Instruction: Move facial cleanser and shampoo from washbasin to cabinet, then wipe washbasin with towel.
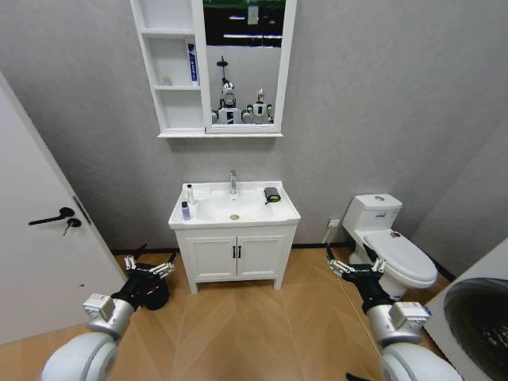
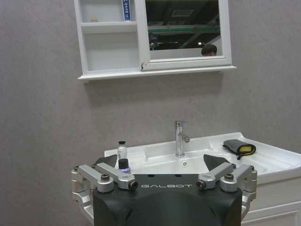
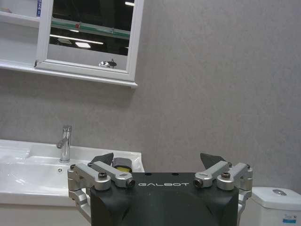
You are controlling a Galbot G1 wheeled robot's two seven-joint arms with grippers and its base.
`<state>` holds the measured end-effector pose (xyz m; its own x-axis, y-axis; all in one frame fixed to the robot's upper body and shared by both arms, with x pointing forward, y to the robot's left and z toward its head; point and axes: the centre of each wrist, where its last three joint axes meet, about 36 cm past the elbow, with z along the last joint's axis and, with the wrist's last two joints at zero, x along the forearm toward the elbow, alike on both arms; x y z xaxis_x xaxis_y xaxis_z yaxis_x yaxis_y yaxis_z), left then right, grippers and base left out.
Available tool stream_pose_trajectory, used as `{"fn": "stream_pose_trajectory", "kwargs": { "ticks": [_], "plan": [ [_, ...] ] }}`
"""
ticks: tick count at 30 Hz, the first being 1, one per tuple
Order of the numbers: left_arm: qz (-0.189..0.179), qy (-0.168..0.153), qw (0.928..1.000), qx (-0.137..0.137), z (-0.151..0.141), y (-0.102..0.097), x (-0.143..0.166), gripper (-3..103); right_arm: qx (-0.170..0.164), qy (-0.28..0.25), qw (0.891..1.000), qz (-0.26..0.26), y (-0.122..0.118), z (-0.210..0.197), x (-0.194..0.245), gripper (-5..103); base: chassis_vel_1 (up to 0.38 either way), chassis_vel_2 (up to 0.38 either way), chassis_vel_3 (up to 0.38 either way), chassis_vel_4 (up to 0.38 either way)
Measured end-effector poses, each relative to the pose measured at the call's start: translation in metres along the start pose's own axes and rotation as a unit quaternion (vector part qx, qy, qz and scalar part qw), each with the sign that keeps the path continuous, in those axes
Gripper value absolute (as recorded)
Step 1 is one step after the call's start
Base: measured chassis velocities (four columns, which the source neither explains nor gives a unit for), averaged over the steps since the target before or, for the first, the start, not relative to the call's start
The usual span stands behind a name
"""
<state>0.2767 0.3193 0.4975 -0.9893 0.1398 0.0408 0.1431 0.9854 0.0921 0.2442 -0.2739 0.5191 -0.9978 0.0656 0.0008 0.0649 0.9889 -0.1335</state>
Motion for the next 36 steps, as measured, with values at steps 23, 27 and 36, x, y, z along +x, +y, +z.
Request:
{"fn": "stream_pose_trajectory", "kwargs": {
  "ticks": [23, 27, 36],
  "plan": [
    [-0.049, 0.007, 0.9987, 0.006, 0.018, -0.006, -0.01, 100, 0.002, 0.019, 1.0, -0.003, -0.001, 0.021, -0.011, 100, -0.172, 0.171, 0.164, -0.142],
    [-0.068, 0.017, 0.9975, 0.001, 0.024, -0.004, -0.019, 100, 0.001, 0.02, 1.0, -0.002, -0.002, 0.026, -0.011, 100, 0.041, -0.023, -0.013, 0.033],
    [-0.084, 0.031, 0.996, -0.003, 0.025, -0.001, -0.019, 100, -0.007, 0.02, 1.0, -0.001, -0.001, 0.027, -0.011, 100, 0.0, 0.0, 0.0, 0.0]
  ]
}}
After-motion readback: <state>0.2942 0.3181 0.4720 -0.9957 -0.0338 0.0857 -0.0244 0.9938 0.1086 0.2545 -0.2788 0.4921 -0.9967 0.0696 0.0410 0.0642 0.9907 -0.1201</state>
